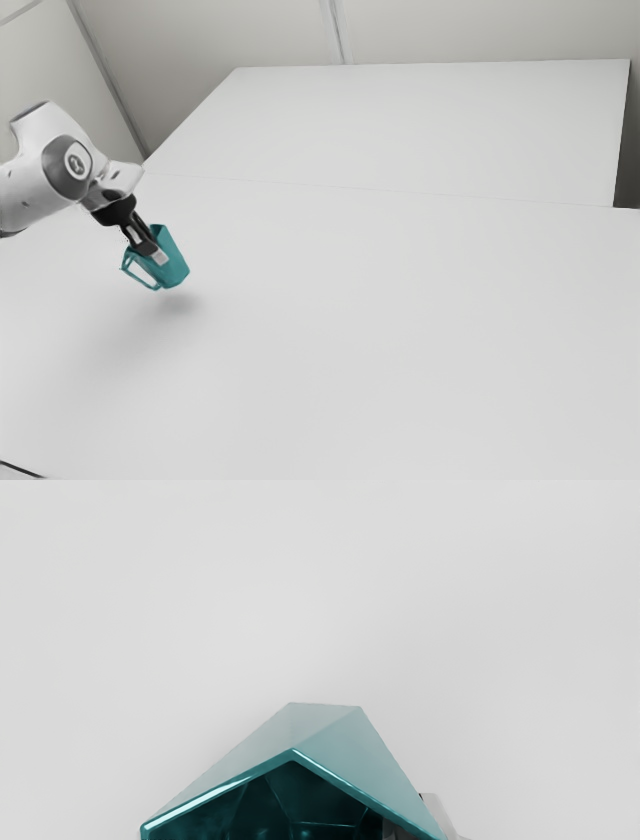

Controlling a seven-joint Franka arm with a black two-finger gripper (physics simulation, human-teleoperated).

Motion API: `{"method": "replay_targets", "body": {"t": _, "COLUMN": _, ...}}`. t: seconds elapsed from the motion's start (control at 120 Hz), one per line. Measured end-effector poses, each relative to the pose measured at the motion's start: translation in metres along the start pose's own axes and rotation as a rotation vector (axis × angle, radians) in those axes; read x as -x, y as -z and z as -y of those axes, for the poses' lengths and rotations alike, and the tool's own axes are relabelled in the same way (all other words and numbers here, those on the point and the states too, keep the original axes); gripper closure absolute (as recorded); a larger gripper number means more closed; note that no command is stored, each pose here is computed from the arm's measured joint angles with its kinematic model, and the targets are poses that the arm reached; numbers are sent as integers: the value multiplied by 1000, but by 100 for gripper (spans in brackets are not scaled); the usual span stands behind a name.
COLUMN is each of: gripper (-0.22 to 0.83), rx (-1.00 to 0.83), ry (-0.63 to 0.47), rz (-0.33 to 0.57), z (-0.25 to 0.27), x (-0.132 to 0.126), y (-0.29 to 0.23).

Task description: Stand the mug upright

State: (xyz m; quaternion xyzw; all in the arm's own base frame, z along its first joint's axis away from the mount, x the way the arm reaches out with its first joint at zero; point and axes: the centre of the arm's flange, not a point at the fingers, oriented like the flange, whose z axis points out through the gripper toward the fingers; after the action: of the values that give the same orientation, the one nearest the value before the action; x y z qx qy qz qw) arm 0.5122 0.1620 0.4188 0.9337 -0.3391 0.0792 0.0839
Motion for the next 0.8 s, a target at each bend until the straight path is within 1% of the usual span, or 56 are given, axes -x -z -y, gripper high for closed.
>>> {"method": "replay_targets", "body": {"t": 0.083, "gripper": 77, "rx": -31, "ry": -19, "rz": 32, "z": -31, "x": -32, "y": -10}}
{"method": "replay_targets", "body": {"t": 0.142, "gripper": 77, "rx": -44, "ry": -2, "rz": 42, "z": -43, "x": -43, "y": -17}}
{"method": "replay_targets", "body": {"t": 0.192, "gripper": 77, "rx": -59, "ry": 28, "rz": 50, "z": -46, "x": -46, "y": -20}}
{"method": "replay_targets", "body": {"t": 0.342, "gripper": 77, "rx": -92, "ry": 146, "rz": 68, "z": -48, "x": -43, "y": -25}}
{"method": "replay_targets", "body": {"t": 0.55, "gripper": 77, "rx": -98, "ry": 217, "rz": 72, "z": -80, "x": -74, "y": -45}}
{"method": "replay_targets", "body": {"t": 0.8, "gripper": 77, "rx": -120, "ry": 288, "rz": 52, "z": -98, "x": -94, "y": -65}}
